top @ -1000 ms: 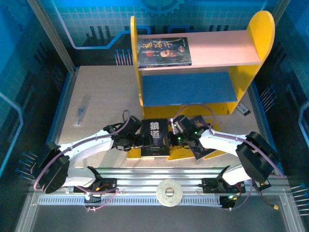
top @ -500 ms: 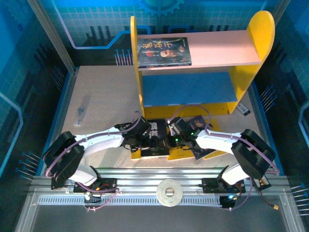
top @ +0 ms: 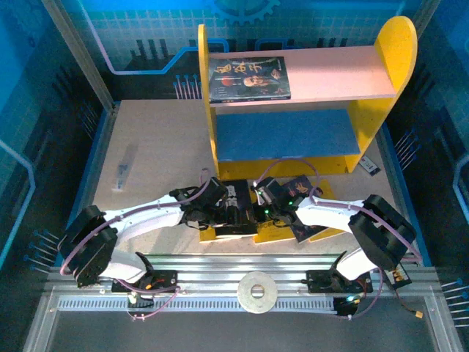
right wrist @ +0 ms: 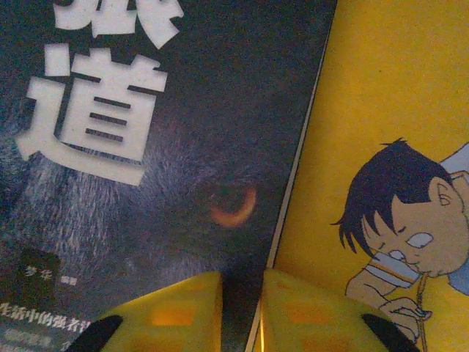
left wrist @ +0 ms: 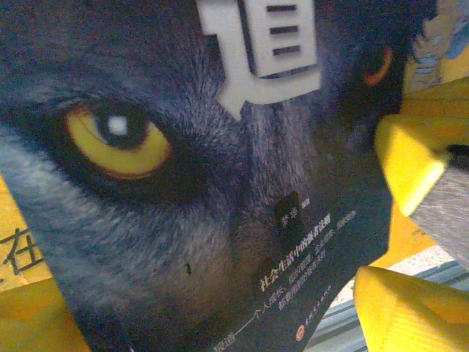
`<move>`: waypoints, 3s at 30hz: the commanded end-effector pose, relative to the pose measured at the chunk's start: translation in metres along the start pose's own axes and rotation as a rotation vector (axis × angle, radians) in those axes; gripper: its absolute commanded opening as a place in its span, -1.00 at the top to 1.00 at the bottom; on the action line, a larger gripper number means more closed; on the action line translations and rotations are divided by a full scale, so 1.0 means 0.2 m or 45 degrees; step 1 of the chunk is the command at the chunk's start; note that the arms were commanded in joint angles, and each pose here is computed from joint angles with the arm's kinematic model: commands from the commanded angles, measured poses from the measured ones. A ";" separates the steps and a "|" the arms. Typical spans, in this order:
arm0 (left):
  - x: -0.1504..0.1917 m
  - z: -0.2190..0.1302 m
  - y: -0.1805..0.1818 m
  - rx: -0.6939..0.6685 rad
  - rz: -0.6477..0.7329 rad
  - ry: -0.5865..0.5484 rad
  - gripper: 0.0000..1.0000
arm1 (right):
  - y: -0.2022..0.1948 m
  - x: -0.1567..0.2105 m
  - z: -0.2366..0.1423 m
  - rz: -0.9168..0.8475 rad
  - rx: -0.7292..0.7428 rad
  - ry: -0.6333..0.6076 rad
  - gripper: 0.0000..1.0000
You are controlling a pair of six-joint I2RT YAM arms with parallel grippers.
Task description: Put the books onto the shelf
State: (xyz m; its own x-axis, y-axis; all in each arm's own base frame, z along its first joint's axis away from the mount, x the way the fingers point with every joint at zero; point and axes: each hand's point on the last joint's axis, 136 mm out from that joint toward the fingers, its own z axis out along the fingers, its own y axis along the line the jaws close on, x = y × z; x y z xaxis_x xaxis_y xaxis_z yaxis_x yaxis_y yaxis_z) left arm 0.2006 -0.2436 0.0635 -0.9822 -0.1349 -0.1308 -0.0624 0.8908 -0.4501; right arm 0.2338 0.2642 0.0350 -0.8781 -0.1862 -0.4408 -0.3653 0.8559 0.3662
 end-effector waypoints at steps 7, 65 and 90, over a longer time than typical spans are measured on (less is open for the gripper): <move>-0.10 -0.05 -0.23 0.182 0.061 -0.091 -0.46 | 0.05 0.15 0.06 -0.016 -0.043 0.150 0.32; -0.34 -2.04 -1.32 1.027 0.630 -1.007 1.00 | 0.43 -0.47 -2.02 -0.141 -0.510 -1.039 -1.00; -1.23 -2.48 -1.57 1.353 0.383 -1.444 1.00 | 0.55 -1.42 -2.35 -0.014 -0.964 -1.311 -1.00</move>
State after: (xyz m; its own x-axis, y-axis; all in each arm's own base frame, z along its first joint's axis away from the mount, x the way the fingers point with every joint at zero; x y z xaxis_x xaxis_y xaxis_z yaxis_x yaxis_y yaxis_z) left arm 0.4087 -0.2964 0.6082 -0.3457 -0.6041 -0.7180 0.5969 0.4488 -0.6650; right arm 0.3002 0.1793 0.5531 -0.3352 0.4985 -0.7995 -0.6788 0.4607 0.5719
